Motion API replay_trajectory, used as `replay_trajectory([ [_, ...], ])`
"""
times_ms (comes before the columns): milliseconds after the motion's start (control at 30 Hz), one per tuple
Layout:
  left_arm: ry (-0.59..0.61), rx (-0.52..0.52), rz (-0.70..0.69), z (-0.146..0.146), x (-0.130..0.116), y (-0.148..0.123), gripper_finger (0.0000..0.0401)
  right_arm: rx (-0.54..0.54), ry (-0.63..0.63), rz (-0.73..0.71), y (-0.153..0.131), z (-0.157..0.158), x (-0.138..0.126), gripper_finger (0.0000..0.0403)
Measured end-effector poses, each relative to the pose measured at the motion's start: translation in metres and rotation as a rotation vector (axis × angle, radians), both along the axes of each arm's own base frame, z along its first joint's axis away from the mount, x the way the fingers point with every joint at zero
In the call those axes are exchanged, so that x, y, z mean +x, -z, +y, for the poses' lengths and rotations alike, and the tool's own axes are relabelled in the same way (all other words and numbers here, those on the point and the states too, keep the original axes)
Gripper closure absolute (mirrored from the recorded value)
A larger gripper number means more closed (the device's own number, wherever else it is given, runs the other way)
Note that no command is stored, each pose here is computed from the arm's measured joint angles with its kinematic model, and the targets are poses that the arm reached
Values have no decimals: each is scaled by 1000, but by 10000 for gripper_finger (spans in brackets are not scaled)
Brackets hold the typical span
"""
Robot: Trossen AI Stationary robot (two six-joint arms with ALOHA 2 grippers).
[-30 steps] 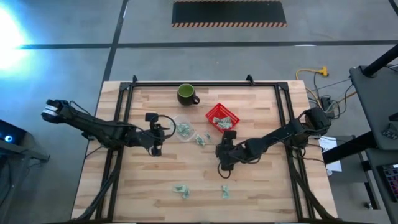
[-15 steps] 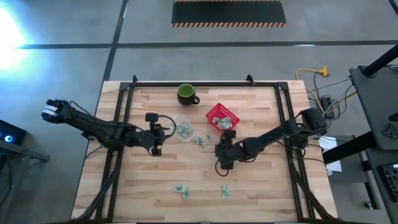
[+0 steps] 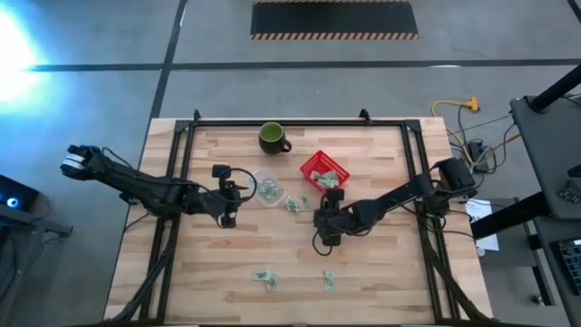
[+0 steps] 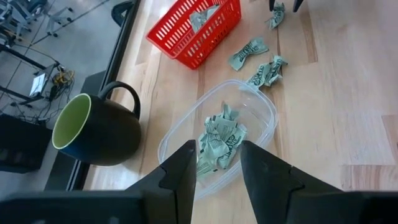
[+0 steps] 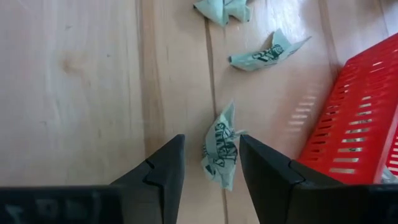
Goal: Pick and place items into bin
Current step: Put the stevia packet into the red bin
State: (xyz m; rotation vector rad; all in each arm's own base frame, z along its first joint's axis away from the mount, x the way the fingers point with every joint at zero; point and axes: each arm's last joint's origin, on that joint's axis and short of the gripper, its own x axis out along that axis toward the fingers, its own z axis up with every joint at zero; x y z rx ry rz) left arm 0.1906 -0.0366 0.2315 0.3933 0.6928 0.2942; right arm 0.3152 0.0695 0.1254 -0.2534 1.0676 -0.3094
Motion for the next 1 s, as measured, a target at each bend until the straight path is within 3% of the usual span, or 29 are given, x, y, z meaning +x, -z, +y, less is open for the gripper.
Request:
replay_trajectory([
  [400,0,0,0,0,0,0,292,9,44,-1,0,-8,1,265],
  [667,1,0,0,0,0,0,292,85,59,10,2,-12,2,262],
  [1000,1,0,0,0,0,0,292,82,38,18,2,-12,2,324],
])
